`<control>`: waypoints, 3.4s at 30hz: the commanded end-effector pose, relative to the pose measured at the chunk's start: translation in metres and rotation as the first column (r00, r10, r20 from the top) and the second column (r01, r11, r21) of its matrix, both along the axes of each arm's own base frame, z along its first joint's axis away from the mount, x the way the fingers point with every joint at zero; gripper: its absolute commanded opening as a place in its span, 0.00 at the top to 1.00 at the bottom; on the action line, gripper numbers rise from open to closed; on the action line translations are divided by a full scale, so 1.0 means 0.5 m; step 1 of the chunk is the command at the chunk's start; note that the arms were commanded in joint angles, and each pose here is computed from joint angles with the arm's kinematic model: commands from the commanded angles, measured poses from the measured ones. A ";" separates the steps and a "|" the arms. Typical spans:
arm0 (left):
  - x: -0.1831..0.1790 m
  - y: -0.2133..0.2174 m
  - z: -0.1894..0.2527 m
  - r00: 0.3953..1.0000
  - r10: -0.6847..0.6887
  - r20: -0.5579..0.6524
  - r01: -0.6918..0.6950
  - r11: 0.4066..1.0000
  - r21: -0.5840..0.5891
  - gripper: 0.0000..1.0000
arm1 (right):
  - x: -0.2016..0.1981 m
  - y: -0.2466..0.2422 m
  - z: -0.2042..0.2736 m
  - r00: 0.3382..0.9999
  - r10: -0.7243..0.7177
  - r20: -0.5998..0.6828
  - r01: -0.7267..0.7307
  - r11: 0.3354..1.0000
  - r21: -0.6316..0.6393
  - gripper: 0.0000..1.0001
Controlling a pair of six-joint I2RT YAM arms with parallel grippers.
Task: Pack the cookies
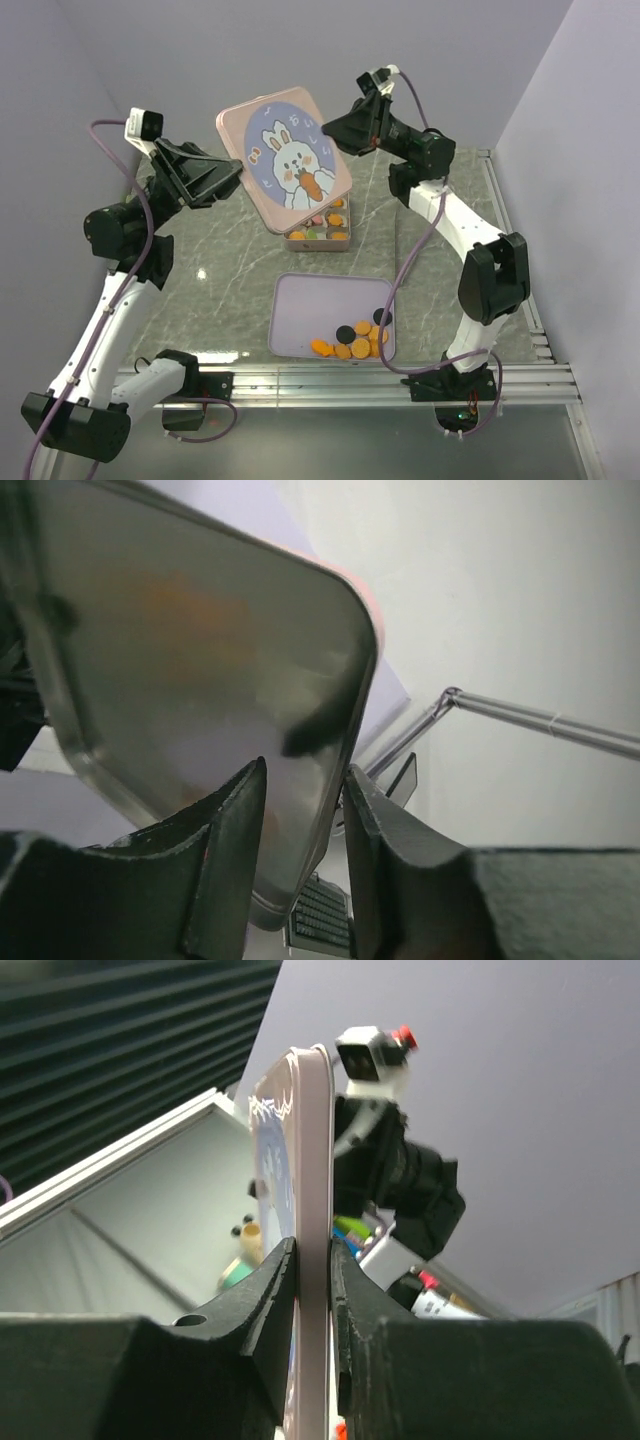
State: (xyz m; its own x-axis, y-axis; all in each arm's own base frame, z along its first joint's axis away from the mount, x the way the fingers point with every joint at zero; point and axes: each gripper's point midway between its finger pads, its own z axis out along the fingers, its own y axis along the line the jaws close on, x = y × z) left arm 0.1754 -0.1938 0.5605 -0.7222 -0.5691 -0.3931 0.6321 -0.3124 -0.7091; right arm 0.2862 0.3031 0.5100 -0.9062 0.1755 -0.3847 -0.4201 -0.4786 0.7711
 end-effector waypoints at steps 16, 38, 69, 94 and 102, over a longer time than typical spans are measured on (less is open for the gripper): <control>0.183 -0.024 -0.177 0.936 0.186 -0.298 -0.142 0.977 0.162 0.37 | -0.046 -0.155 0.019 0.994 0.039 -0.106 -0.037 0.999 0.020 1.00; 0.401 -0.017 -0.414 0.788 0.418 -0.452 -0.224 0.879 0.421 0.33 | 0.338 -0.240 -0.342 0.566 -0.555 -0.610 0.394 0.832 -0.391 1.00; 0.514 0.058 -0.659 0.702 0.483 -0.524 -0.234 0.851 0.470 0.37 | 0.490 -0.070 -0.396 0.444 -0.400 -0.802 0.503 0.852 -0.147 1.00; 0.541 0.065 -0.907 0.599 0.533 -0.598 -0.072 0.779 0.623 0.39 | 0.454 0.020 -0.558 0.354 -0.364 -0.861 0.441 0.877 -0.189 1.00; 0.576 0.049 -0.963 0.578 0.570 -0.584 -0.009 0.720 0.694 0.39 | 0.445 -0.009 -0.562 0.345 -0.379 -0.859 0.463 0.864 -0.195 1.00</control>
